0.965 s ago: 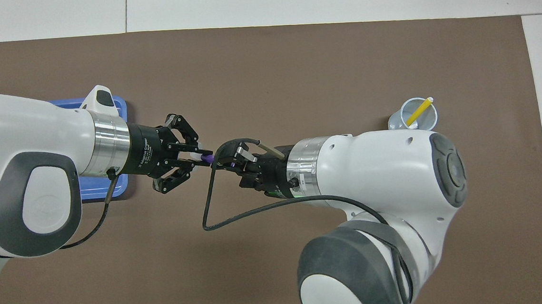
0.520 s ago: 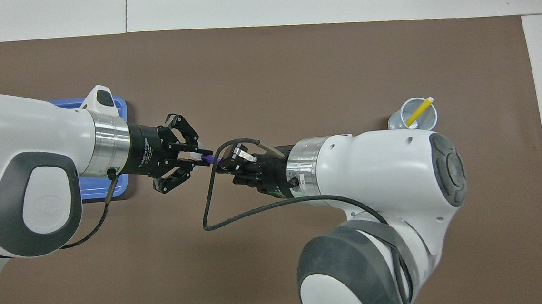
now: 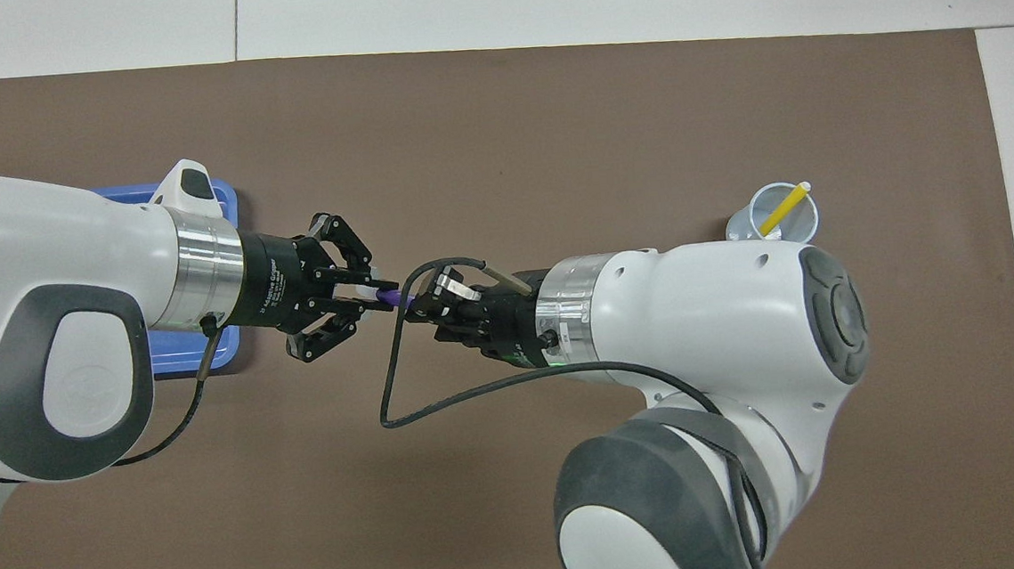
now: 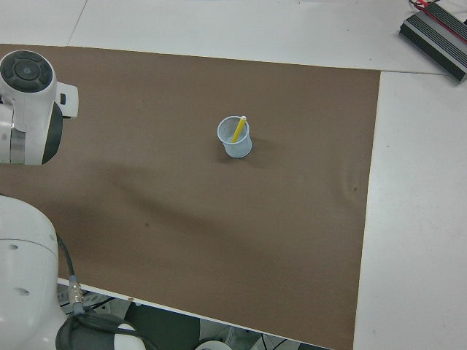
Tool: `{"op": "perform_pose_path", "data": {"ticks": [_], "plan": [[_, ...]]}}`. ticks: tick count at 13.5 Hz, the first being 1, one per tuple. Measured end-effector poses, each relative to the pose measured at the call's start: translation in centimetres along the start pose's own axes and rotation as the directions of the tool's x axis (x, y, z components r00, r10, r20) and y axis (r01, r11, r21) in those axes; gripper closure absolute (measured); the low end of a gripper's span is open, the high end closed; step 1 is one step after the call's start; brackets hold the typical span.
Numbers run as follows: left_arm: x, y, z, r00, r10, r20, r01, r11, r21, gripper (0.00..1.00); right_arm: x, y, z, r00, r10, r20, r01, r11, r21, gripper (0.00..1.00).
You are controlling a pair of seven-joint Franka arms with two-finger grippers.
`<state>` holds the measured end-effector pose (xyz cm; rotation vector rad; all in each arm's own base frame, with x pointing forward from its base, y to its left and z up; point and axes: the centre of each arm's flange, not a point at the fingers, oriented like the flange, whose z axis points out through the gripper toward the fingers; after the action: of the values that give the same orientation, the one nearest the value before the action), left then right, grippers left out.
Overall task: Transfer and insert pens with both arms
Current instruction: 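Grasp the purple pen with the right gripper while the left gripper holds, then open the left gripper and pull back while the right gripper holds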
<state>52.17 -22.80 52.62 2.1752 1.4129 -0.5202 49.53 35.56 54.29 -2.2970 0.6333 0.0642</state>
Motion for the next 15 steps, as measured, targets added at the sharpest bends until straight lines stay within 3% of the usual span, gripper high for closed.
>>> {"op": "perform_pose_path", "data": {"ticks": [3,12,14,15], "plan": [[0.00,0.00,0.00,1.000,0.000,0.000,0.000,1.000,0.000,0.83,0.44,-0.15,-0.05,1.000,0.002,-0.027,-0.002,1.000,0.023,0.61],[0.05,-0.04,0.06,1.000,-0.001,0.000,0.001,1.000,0.001,0.83,0.30,-0.12,0.29,1.000,0.000,-0.022,0.000,1.000,0.019,0.67],[0.09,-0.03,0.02,1.000,-0.002,0.000,0.002,1.000,0.000,0.83,0.32,-0.09,0.33,1.000,0.000,-0.021,0.000,1.000,0.019,0.72],[0.13,-0.05,0.09,1.000,-0.006,0.002,0.006,1.000,0.000,0.83,0.22,-0.23,0.29,1.000,0.001,-0.022,0.000,1.000,0.025,0.81]]}}
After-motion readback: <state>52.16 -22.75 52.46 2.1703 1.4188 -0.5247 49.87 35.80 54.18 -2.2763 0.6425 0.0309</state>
